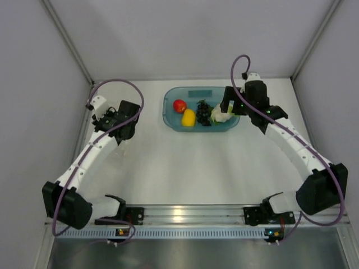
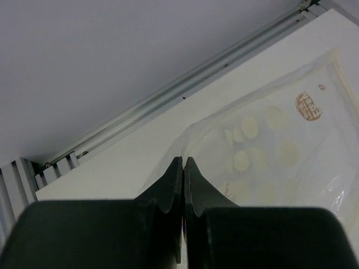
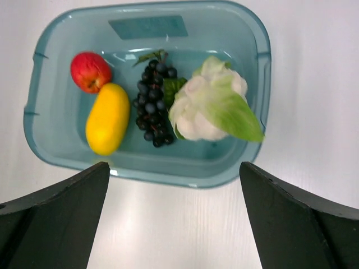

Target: Open the zip-top bag and remove the fake food

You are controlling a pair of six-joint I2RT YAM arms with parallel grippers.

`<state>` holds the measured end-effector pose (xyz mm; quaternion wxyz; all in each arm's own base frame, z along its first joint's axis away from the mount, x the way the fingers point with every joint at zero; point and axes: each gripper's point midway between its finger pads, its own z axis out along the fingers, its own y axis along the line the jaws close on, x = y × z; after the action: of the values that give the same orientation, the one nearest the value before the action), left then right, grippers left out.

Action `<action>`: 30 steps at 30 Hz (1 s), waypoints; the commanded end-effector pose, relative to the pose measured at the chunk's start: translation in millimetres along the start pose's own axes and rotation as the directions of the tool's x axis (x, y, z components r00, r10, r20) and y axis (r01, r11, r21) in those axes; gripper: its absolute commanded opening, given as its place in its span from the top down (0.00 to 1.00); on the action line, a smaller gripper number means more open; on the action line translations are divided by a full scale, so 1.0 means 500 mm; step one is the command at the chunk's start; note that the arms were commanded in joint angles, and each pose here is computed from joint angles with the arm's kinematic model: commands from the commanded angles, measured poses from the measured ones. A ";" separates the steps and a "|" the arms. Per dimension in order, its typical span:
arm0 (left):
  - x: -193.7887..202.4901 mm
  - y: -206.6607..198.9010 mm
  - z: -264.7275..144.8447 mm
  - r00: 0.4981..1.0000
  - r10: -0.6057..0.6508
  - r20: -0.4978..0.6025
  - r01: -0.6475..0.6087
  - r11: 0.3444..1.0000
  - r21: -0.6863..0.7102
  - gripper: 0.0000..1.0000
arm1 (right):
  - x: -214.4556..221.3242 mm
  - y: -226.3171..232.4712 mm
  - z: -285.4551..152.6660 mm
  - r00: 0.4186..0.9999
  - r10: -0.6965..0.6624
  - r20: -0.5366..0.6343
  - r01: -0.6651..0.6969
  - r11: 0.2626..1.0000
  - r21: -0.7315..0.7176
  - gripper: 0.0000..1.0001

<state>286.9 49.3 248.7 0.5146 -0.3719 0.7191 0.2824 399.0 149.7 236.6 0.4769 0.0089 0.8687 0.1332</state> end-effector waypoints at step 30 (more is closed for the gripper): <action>-0.102 -0.259 0.021 0.974 -0.111 -0.196 0.157 0.959 0.235 0.02 | 0.059 -0.057 -0.238 0.985 -0.040 0.168 0.043 0.999 -0.012 0.01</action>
<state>409.9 6.3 241.3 0.4629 -0.3829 0.7757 0.1935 288.2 105.8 241.9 0.5186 -0.0039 0.8443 0.1350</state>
